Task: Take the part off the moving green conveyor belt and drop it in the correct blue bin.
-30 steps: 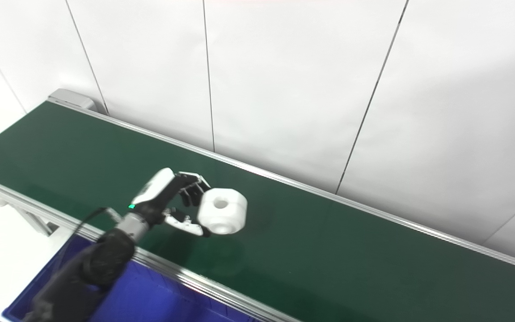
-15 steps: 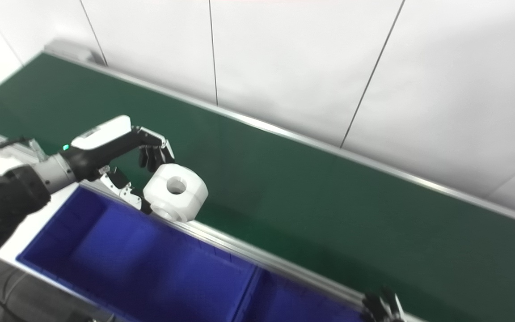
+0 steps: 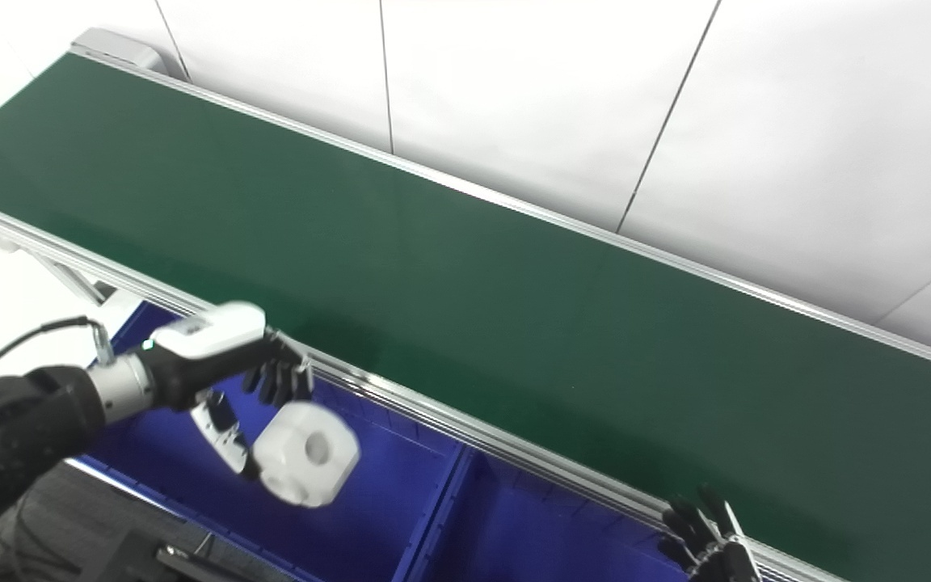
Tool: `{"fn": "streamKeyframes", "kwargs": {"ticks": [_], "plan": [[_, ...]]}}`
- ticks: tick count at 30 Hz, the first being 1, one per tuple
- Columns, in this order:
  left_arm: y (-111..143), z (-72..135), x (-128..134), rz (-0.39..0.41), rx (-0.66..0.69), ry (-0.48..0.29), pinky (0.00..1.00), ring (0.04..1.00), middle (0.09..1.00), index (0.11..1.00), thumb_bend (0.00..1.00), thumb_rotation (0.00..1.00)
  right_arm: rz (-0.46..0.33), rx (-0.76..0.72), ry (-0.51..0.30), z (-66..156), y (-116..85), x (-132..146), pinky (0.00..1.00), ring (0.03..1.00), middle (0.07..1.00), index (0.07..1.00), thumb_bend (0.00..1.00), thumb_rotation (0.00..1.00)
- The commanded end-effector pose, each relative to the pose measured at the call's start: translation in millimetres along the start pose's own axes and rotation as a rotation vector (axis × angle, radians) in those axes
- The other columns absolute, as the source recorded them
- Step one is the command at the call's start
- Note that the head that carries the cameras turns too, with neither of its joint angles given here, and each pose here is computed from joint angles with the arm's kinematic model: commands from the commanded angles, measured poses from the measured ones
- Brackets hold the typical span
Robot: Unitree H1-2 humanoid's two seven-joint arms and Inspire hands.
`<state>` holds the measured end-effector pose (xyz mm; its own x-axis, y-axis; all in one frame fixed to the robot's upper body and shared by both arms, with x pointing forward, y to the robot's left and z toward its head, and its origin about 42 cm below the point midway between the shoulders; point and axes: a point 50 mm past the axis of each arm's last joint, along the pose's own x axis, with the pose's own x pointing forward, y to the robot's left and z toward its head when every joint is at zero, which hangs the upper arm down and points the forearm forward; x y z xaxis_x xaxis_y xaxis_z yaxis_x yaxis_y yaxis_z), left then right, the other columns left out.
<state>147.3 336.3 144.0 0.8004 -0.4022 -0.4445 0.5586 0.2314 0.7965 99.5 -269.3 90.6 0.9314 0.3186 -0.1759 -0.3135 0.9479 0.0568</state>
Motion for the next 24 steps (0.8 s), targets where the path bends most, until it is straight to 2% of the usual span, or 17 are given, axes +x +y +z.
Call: {"fn": "streamKeyframes", "kwargs": {"ticks": [1, 7, 8, 9, 10, 12, 15, 21, 24], "plan": [[5, 0, 1, 0.022, 0.065, -0.030, 0.35, 0.431, 0.485, 0.490, 0.52, 0.00, 0.020, -0.015, -0.039, 12, -2, 0, 0.81, 0.869, 0.877, 0.944, 0.97, 0.95], [2, 3, 15, -0.082, 0.136, 0.014, 0.39, 0.480, 0.489, 0.499, 0.52, 0.00, 0.014, -0.015, -0.031, 10, -5, 0, 0.80, 0.863, 0.872, 0.930, 0.98, 0.93], [2, 3, 15, -0.090, 0.134, 0.018, 0.41, 0.501, 0.545, 0.498, 0.52, 0.04, 0.013, -0.014, -0.031, 10, -5, -1, 0.80, 0.863, 0.872, 0.929, 0.98, 0.93], [3, 3, 15, -0.102, 0.131, 0.022, 0.43, 0.530, 0.598, 0.591, 0.70, 0.20, 0.012, -0.013, -0.030, 10, -5, -1, 0.79, 0.863, 0.871, 0.928, 0.98, 0.92], [5, 3, 16, -0.110, 0.127, 0.024, 0.46, 0.575, 0.644, 0.645, 0.79, 0.31, 0.011, -0.011, -0.030, 10, -5, -1, 0.79, 0.861, 0.869, 0.927, 0.98, 0.92], [6, 3, 15, -0.130, 0.119, 0.029, 0.55, 0.663, 0.718, 0.727, 0.91, 0.47, 0.010, -0.011, -0.028, 10, -6, -1, 0.79, 0.857, 0.864, 0.925, 0.98, 0.92], [10, 4, 13, -0.163, 0.084, 0.048, 0.67, 0.795, 0.813, 0.812, 0.99, 0.63, 0.008, -0.008, -0.026, 10, -5, 0, 0.79, 0.856, 0.864, 0.926, 0.99, 0.91], [20, 10, 6, -0.211, -0.010, 0.039, 0.75, 0.934, 0.943, 0.908, 1.00, 0.78, 0.004, -0.005, -0.024, 9, -3, 2, 0.79, 0.853, 0.865, 0.920, 0.99, 0.91], [28, 15, 1, -0.232, -0.075, 0.026, 0.83, 0.973, 0.975, 0.933, 1.00, 0.79, 0.006, -0.006, -0.029, 8, -2, 4, 0.78, 0.850, 0.862, 0.919, 1.00, 0.91]]}}
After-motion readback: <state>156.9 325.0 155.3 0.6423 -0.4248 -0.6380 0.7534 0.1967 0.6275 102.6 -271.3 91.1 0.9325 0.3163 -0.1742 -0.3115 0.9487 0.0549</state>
